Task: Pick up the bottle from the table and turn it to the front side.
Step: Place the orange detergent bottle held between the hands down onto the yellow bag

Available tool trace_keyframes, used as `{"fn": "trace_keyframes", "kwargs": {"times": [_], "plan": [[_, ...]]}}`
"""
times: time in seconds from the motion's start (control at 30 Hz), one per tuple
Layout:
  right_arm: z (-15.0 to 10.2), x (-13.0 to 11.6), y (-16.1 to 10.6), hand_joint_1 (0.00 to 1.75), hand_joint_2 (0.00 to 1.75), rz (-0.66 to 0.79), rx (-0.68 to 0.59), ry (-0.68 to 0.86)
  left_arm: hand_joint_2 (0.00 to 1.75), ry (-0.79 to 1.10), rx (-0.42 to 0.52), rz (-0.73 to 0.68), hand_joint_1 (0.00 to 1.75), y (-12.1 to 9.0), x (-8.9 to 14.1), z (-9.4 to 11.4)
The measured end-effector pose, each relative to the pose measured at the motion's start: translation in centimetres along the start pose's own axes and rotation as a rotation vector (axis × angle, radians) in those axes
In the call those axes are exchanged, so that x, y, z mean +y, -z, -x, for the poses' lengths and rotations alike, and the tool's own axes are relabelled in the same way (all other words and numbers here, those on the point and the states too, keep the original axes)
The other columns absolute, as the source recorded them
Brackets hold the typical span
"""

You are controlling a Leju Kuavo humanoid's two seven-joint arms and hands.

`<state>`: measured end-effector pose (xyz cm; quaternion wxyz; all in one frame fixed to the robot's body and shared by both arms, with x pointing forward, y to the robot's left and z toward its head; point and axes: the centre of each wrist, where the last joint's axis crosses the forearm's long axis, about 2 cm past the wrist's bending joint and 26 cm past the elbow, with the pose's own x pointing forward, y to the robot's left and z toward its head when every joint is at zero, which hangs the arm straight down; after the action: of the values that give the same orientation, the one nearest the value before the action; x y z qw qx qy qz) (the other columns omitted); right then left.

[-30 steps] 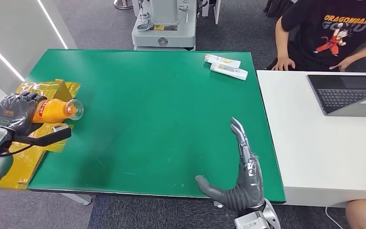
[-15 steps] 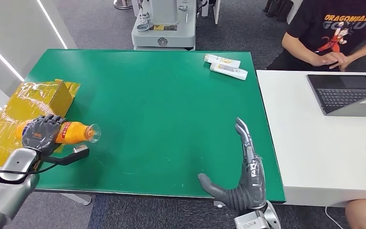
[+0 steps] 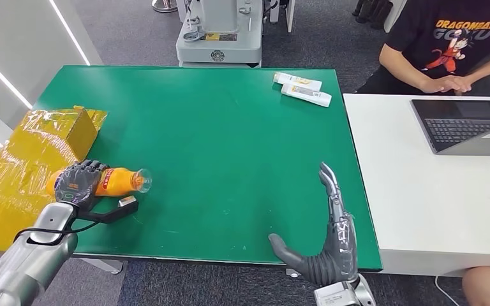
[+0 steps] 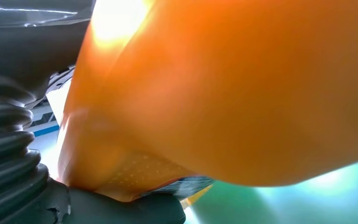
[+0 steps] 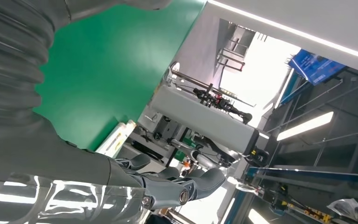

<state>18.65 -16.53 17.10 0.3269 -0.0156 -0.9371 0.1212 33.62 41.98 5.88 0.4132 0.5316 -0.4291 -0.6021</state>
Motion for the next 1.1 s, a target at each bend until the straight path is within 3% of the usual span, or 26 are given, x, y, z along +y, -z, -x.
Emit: {"fn": "trace_keyframes", "kwargs": {"times": [0.07, 0.1, 0.2, 0.23, 0.47, 0.9, 1.0, 1.1], "plan": [[0.0, 0.0, -0.1, 0.00, 1.75, -0.002, 0.005, 0.001, 1.75, -0.007, 0.004, 0.003, 1.63, -0.1, -0.2, -0.4], [0.0, 0.0, -0.2, 0.00, 1.75, -0.002, 0.007, 0.001, 1.75, -0.010, 0.005, 0.005, 1.41, -0.1, -0.2, -0.5], [0.0, -0.1, -0.4, 0.00, 1.75, -0.004, 0.013, 0.000, 1.75, -0.024, 0.017, 0.009, 0.21, -0.2, -0.4, -0.9], [0.0, -0.1, -0.5, 0.00, 1.75, -0.004, 0.015, -0.001, 1.75, -0.030, 0.022, 0.014, 0.00, -0.2, -0.5, -1.0], [-0.1, -0.1, -0.8, 0.00, 1.75, -0.002, 0.023, -0.005, 1.75, -0.071, 0.080, 0.092, 0.00, -0.5, -1.1, -1.8], [0.1, 0.0, -0.7, 0.00, 1.75, -0.002, 0.028, 0.002, 1.75, -0.133, 0.168, 0.108, 0.00, -0.5, -1.1, -1.8], [0.1, 0.0, -0.7, 0.00, 1.75, -0.002, 0.028, 0.003, 1.75, -0.173, 0.187, 0.081, 0.00, -0.7, -1.2, -1.6], [0.1, 0.0, -0.7, 0.00, 1.75, -0.004, 0.027, 0.002, 1.75, -0.263, 0.210, -0.034, 0.00, -1.4, -1.4, -1.7]]}}
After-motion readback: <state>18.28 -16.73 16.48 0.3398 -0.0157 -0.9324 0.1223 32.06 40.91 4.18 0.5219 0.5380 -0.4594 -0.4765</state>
